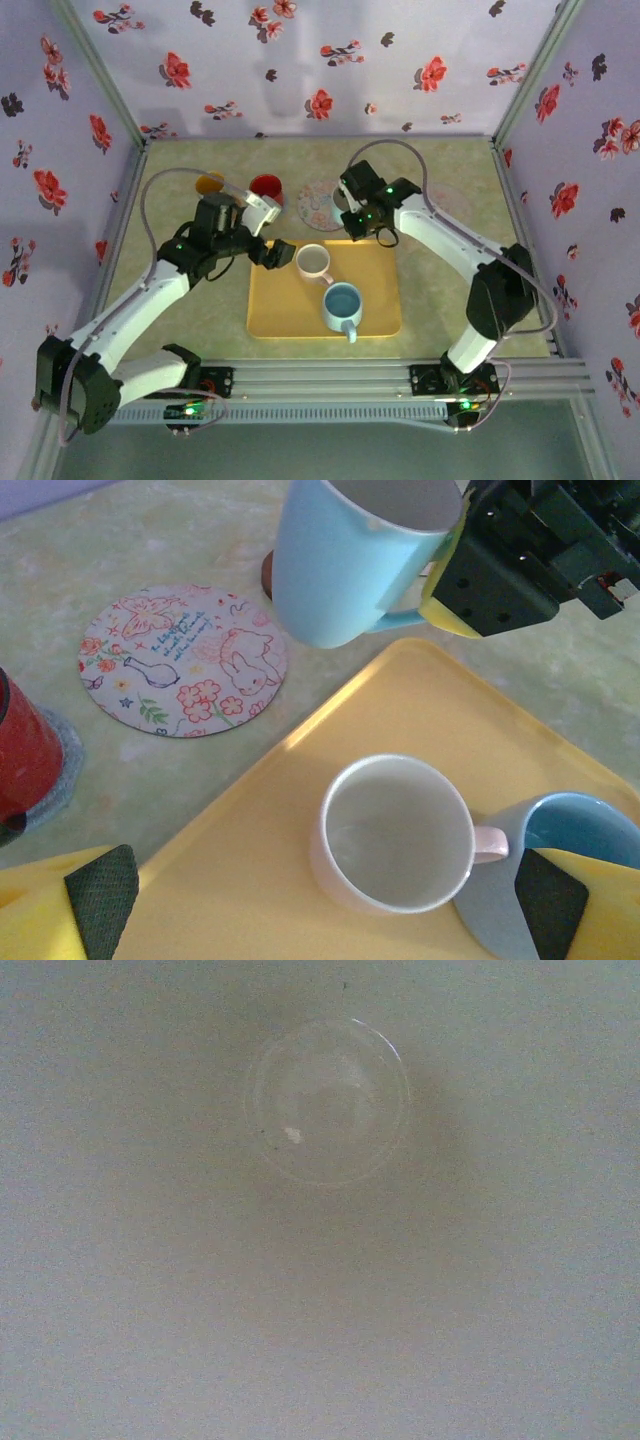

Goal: Place the cup by the coaster

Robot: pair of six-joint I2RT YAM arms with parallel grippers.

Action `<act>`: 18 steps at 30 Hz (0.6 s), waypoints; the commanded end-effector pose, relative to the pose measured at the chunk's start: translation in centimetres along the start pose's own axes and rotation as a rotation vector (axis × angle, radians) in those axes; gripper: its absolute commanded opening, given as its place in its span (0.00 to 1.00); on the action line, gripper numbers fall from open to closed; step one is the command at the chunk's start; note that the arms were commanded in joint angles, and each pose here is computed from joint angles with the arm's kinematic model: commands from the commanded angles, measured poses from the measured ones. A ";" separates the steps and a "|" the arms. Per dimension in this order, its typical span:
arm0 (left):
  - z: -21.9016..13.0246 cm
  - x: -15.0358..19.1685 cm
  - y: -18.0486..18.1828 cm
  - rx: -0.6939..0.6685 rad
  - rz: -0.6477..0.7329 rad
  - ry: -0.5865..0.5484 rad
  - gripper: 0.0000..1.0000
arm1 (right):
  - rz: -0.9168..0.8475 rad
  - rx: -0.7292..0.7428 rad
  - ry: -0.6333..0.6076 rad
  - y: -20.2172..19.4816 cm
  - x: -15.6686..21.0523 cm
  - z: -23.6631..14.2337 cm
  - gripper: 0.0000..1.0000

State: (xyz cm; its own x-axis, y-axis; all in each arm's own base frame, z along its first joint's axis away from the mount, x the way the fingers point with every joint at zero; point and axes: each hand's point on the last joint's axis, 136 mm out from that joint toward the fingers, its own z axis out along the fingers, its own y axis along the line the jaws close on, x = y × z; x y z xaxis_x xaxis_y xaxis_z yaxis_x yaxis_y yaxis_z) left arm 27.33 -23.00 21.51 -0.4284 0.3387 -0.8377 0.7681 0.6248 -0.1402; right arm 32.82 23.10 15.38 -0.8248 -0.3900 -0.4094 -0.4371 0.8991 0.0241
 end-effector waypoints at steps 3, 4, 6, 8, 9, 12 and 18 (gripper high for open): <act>0.6 -2.2 1.4 -0.021 0.038 -0.066 1.00 | -0.003 0.010 -0.058 -0.7 -3.9 0.4 0.00; 0.8 -2.2 1.5 -0.021 0.037 -0.064 1.00 | -0.003 0.010 -0.056 -0.8 -4.3 0.9 0.00; 1.2 -2.1 1.8 -0.014 0.034 -0.057 1.00 | 0.003 0.012 -0.055 -0.9 -5.1 1.7 0.00; 1.5 -1.9 2.1 -0.014 0.033 -0.050 1.00 | 0.008 0.018 -0.041 -0.9 -5.6 2.8 0.00; 1.7 -1.8 2.3 -0.017 0.031 -0.046 1.00 | 0.009 0.020 -0.036 -0.9 -5.9 3.2 0.00; 2.1 -1.5 3.0 -0.027 0.021 -0.042 1.00 | 0.018 0.025 -0.025 -0.8 -6.6 4.7 0.00; 2.8 -1.1 4.0 -0.039 0.009 -0.030 1.00 | 0.013 0.011 -0.027 -0.3 -8.2 6.9 0.00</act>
State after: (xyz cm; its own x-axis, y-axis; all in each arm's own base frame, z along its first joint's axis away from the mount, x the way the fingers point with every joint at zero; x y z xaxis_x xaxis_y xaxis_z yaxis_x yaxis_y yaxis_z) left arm 31.13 -22.45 18.77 -0.4674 0.3292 -0.8204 0.7306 0.6664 -0.1488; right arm 39.97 26.25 10.17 -0.8538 -0.3895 -0.3455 -0.4182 0.9083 0.0092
